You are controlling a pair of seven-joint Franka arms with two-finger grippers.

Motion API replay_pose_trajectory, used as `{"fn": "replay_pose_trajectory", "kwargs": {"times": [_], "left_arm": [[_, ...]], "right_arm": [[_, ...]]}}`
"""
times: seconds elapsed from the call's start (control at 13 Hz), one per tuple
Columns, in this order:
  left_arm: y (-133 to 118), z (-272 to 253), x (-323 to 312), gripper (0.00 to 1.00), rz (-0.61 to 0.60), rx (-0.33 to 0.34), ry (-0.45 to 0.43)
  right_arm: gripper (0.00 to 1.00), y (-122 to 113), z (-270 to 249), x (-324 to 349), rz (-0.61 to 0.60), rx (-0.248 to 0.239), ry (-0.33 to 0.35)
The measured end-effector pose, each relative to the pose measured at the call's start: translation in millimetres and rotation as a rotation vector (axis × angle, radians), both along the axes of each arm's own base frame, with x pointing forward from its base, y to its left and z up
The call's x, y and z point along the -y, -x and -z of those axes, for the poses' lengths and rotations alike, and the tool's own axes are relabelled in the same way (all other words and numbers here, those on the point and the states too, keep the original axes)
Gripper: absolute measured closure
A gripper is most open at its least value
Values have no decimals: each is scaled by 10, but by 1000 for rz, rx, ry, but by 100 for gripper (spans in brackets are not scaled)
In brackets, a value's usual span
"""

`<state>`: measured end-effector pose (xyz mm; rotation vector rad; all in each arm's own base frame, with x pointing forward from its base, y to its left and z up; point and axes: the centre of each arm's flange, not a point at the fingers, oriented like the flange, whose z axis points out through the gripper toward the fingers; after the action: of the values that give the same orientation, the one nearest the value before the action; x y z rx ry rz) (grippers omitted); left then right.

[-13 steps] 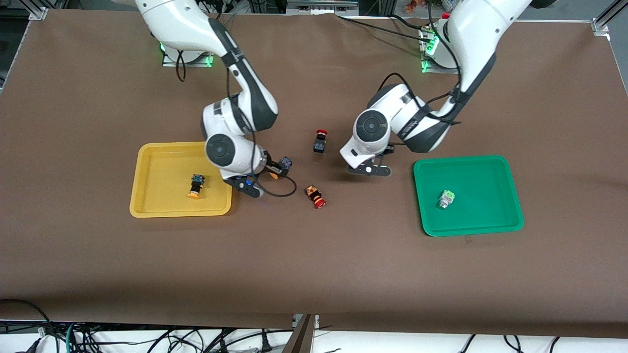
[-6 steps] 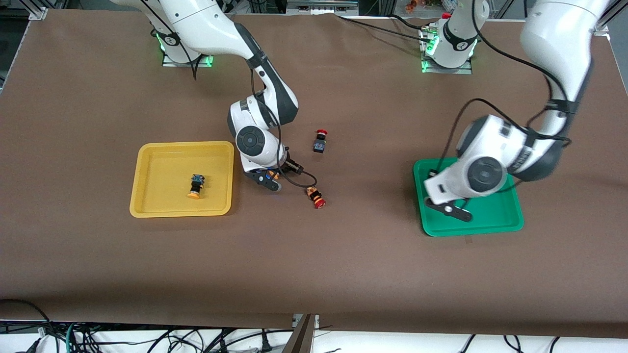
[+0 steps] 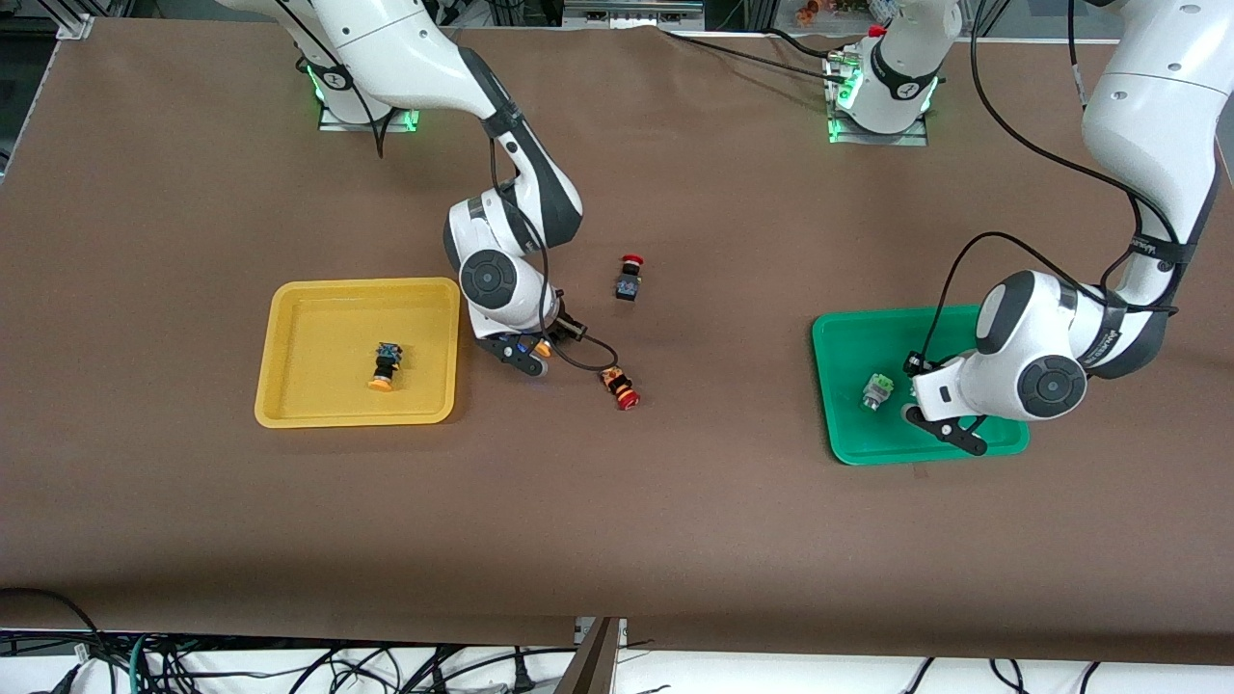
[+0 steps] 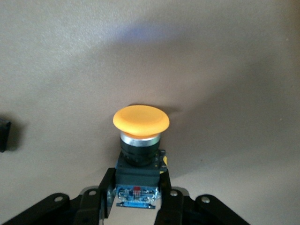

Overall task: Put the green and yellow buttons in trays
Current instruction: 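Lower the green button into the green tray with the left gripper and release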

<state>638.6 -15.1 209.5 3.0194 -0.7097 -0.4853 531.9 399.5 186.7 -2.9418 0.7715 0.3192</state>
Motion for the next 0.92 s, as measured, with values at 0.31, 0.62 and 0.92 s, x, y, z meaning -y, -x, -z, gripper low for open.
{"fn": "replay_pose_trajectory", "kwargs": {"times": [0.31,0.62,0.92], "left_arm": [[-144,-639,241,10,30,86,3],[-128,-2359,386,0,-32,126,-17],[-36,-3312,216,0,-104,180,9]], "right_arm": [[59,-398,-524,735,-150,-51,22],[59,-704,-719,1732,-322,-73,27],[59,-655,-385,1852,-384,-100,42]]}}
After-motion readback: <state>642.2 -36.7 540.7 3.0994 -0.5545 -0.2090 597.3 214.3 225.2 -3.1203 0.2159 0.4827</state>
